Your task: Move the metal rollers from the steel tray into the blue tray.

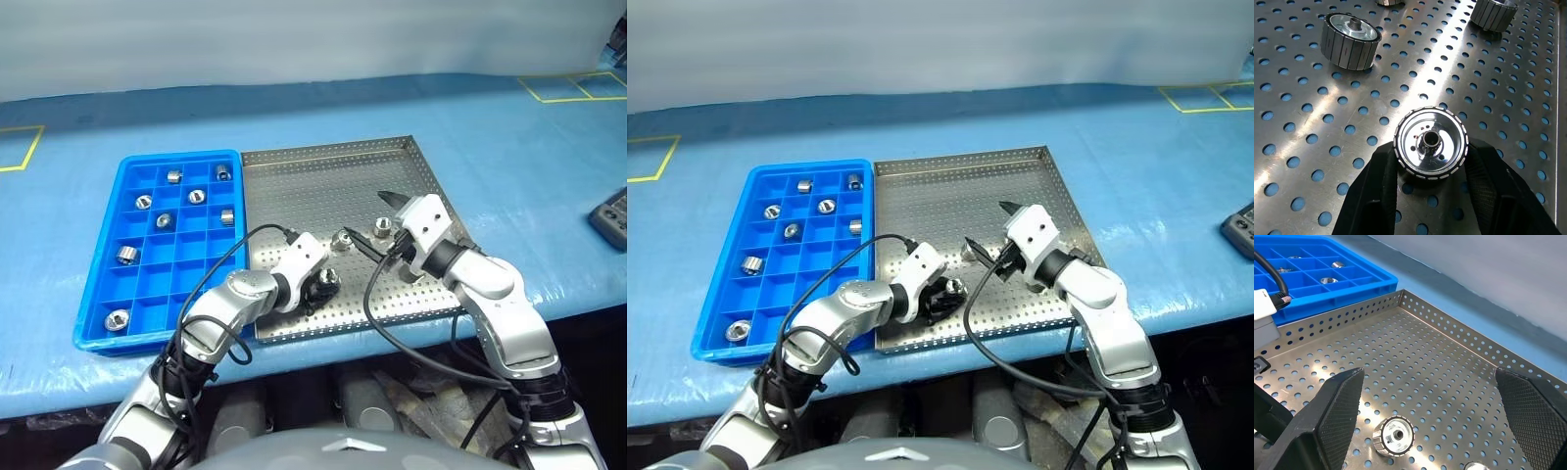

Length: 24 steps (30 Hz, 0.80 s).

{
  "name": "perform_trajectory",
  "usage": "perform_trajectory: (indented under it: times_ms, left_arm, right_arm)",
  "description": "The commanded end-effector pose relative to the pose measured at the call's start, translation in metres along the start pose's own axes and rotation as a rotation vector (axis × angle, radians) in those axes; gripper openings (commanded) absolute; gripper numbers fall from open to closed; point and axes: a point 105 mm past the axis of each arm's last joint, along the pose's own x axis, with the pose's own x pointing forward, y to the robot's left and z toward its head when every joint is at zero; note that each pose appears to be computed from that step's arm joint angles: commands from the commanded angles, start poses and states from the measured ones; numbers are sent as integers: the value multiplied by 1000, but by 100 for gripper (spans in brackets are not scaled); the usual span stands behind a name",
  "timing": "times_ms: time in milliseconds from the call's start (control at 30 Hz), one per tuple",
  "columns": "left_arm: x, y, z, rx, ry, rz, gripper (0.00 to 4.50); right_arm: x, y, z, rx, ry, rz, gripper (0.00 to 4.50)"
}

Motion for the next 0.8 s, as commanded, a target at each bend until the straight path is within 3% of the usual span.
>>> perform_trajectory:
  times_ms: [33,167,300,500,800]
  left_arm:
    - [-24,32,35,-24,-166,176,168]
    - [-66,69,43,-78,-231,407,168]
    - [-116,98,34,-90,-203,633,168]
    - [-165,100,16,-86,-120,787,168]
    - [-187,85,-5,-151,-66,831,168]
  right_arm:
    - [1,2,14,-14,-58,27,450]
    - [1,8,10,-3,-46,70,450]
    - [4,15,11,18,-61,134,450]
    - [10,43,25,119,-143,352,450]
    - [20,53,28,126,-156,438,450]
